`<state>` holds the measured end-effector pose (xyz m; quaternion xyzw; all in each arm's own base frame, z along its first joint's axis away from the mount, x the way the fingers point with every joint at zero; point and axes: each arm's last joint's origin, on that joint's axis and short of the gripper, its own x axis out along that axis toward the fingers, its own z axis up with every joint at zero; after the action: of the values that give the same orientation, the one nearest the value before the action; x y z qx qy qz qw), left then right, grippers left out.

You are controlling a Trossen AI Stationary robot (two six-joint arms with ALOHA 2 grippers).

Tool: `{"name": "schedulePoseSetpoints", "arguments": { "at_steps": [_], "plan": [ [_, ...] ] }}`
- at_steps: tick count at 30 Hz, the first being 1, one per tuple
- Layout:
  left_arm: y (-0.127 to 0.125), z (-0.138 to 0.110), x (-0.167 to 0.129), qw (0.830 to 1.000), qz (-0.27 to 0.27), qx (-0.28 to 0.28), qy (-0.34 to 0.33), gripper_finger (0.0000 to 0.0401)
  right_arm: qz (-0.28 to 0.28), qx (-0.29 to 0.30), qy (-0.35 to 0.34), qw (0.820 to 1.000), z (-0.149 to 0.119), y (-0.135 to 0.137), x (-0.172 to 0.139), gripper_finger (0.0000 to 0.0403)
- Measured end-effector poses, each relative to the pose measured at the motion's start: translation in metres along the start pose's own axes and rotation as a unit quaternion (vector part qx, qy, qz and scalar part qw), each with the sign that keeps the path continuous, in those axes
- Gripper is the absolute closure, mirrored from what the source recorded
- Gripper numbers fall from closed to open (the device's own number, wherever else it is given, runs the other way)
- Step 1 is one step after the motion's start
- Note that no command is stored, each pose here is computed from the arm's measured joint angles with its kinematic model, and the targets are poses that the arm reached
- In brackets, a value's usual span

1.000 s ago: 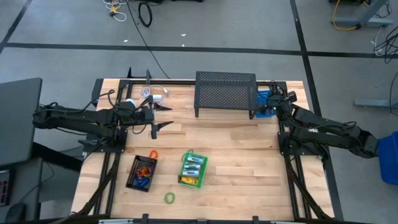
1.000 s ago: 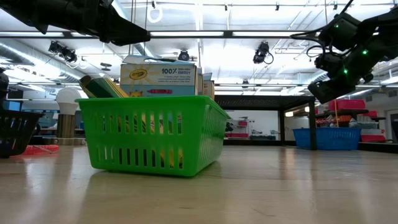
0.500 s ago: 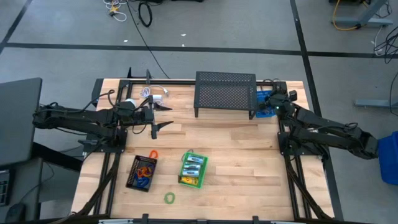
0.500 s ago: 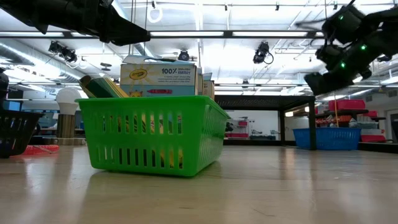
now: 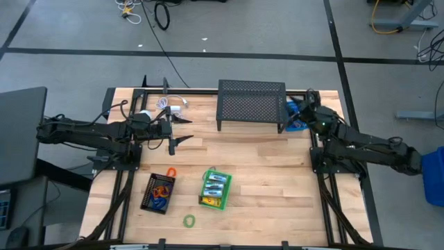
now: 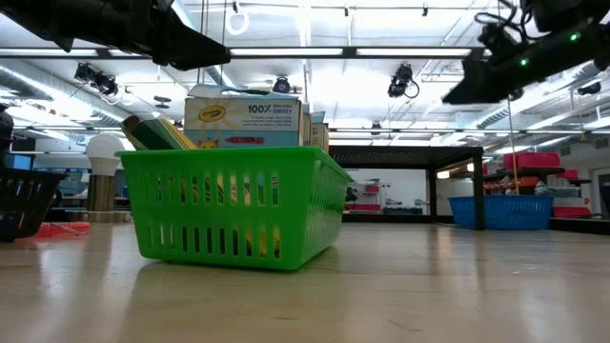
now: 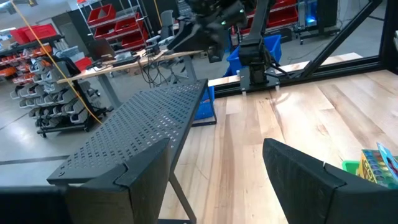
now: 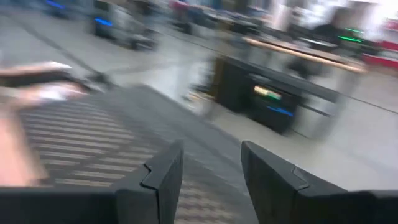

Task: Pick & Place Office Desk Supplies
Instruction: Put the orange spring keychain into the black bin

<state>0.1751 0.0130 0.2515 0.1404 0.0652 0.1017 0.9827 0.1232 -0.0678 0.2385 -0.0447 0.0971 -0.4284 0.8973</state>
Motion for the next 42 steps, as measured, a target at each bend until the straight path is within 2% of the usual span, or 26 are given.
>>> {"name": "schedulePoseSetpoints", "arguments": {
  "at_steps": [4,10,13,17,22,31,38,42],
  "plan": [
    [0.000,0.000,0.000,1.000,0.002,-0.005,0.003,0.0137,0.110,0.008,-0.043,0.993,0.008,0.013,-0.005,0.0231],
    [-0.004,-0.004,0.000,0.999,-0.019,-0.031,0.019,0.0137,0.258,0.016,-0.100,0.961,0.018,0.031,-0.017,0.0231],
    [-0.010,-0.005,-0.002,0.998,-0.037,-0.042,0.033,0.0137,0.316,0.012,-0.107,0.943,0.018,0.040,-0.022,0.0231],
    [-0.019,-0.004,-0.006,0.995,-0.042,-0.049,0.077,0.0137,0.362,-0.002,-0.098,0.927,0.015,0.053,-0.026,0.0231],
    [-0.032,0.006,-0.009,0.986,-0.056,-0.064,0.145,0.0137,0.390,-0.022,-0.098,0.915,0.013,0.065,-0.030,0.0231],
    [-0.064,0.014,-0.006,0.951,-0.090,-0.089,0.284,0.0137,0.369,-0.050,-0.108,0.922,0.013,0.072,-0.040,0.0231],
    [-0.079,0.008,-0.007,0.901,-0.064,-0.090,0.419,0.0137,0.373,-0.056,-0.112,0.919,0.013,0.077,-0.048,0.0231],
    [-0.086,0.001,-0.001,0.879,-0.047,-0.098,0.465,0.0137,0.366,-0.059,-0.113,0.922,0.013,0.079,-0.052,0.0231]
  ]
}}
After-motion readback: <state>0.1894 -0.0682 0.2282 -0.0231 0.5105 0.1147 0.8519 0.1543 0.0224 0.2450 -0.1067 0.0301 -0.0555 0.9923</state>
